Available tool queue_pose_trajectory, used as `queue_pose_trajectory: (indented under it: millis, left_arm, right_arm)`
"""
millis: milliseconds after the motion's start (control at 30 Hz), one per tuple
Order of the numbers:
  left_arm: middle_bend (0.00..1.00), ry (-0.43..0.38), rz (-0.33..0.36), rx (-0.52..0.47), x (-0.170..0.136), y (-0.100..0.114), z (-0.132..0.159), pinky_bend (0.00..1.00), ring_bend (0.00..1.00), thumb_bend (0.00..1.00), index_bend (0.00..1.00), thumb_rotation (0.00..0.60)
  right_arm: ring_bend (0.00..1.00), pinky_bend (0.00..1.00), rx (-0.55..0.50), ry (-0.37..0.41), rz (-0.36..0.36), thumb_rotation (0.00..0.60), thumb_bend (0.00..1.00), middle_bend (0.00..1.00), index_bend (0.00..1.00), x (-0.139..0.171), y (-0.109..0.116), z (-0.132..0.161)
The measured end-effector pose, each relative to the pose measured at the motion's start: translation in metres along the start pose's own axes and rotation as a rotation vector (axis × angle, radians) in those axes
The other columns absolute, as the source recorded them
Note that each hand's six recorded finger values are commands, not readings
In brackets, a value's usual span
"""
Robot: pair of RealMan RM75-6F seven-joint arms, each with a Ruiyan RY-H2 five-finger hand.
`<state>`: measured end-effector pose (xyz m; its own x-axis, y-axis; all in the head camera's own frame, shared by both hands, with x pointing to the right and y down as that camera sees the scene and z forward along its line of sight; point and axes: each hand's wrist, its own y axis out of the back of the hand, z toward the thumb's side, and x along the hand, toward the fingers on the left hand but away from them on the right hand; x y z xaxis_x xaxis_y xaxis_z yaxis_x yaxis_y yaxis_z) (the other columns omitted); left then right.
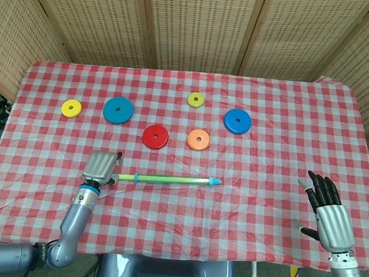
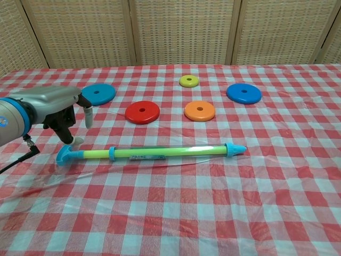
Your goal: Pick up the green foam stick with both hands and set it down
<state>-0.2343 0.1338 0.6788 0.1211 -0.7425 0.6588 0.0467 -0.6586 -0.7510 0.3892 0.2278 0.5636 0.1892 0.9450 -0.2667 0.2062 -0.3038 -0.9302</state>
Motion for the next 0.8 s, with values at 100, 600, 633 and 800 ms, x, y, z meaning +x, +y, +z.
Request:
queue_pose_trajectory:
  millis: [100,600,633,800]
  left_arm:
    - [0.95,0.009,-0.011,0.016,0.003,-0.005,0.004,0.7,0.81,0.29,0.47,0.6]
    - [0.95,0.045,-0.069,0.042,0.011,-0.029,0.007,0.7,0.81,0.3,0.48,0.6]
    - [0.95,0.046,-0.069,0.044,0.012,-0.03,0.007,0.7,0.81,0.3,0.48,0.6]
    - [0.95,0.047,-0.08,0.051,0.014,-0.036,0.008,0.7,0.81,0.3,0.49,0.6]
  right_arm:
    - [0.0,0.0,-0.005,0.0,-0.001,0.6,0.14,0.0,0.16,0.0,0.001,0.0]
    - [0.0,0.0,-0.014,0.006,0.0,0.6,0.13,0.0,0.17,0.0,0.0,0.0]
    - [0.0,0.0,-0.014,0.005,0.001,0.6,0.14,0.0,0.17,0.0,0.0,0.0]
    - [0.0,0.0,-0.015,0.005,0.002,0.6,0.13,0.0,0.17,0.0,0.0,0.0]
